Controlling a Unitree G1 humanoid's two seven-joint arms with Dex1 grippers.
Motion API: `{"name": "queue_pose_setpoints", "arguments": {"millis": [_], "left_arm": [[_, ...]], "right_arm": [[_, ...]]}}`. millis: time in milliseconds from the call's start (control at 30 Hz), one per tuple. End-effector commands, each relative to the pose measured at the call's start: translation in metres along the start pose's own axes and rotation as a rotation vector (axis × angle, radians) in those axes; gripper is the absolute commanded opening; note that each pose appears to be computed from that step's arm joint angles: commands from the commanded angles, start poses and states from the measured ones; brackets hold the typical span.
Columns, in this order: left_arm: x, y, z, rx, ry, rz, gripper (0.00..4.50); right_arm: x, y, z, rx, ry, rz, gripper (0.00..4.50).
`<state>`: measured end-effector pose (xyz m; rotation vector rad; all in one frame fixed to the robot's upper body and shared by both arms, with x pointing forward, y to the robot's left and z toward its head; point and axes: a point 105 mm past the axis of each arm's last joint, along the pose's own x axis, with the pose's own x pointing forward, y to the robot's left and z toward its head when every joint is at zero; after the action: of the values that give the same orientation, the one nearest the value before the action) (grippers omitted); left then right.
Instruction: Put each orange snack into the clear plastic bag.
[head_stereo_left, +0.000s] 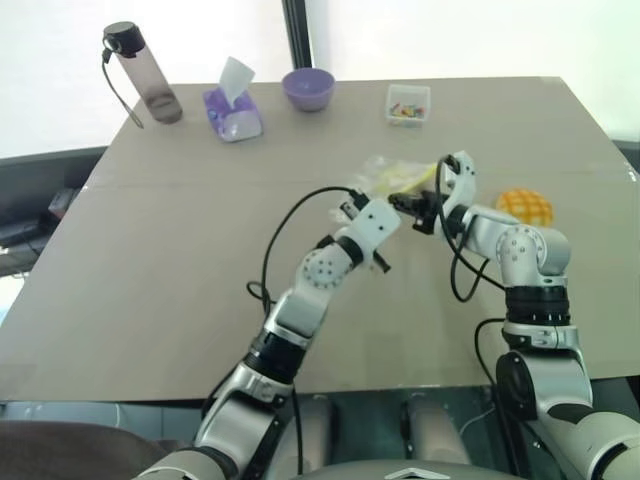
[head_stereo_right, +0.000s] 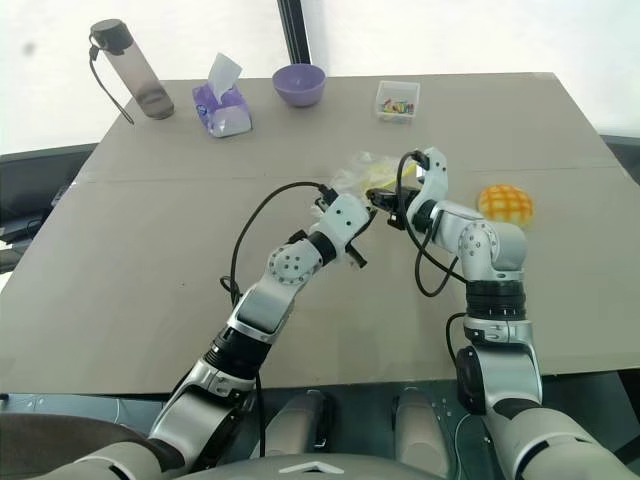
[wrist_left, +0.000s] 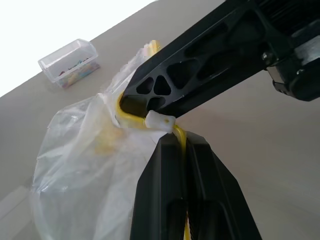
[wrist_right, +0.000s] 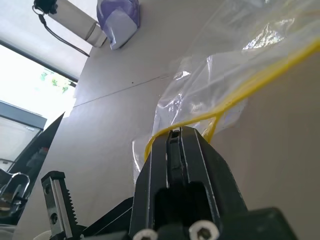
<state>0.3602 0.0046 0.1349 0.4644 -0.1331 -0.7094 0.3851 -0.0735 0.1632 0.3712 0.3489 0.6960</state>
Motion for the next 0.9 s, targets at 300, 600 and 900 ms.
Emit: {"name": "queue_pose_setpoints", "arguments": {"millis": [300, 600, 900], "left_arm": [[-0.001, -0.004, 0.025, 0.016, -0.099, -0.014, 0.0], [-0.001, -0.003, 0.026, 0.015, -0.101, -0.01, 0.0], [-0.002, -0.005, 0.022, 0.019, -0.091, -0.024, 0.0]], "right_arm": [[0.001, 0.009, 0.015, -0.019, -0.051, 0.022, 3.64], [0.0, 0.006, 0.014, -0.012, -0.051, 0.006, 4.31], [0.001, 0.03, 0.029, 0.18, -0.098, 0.142, 4.31]]}}
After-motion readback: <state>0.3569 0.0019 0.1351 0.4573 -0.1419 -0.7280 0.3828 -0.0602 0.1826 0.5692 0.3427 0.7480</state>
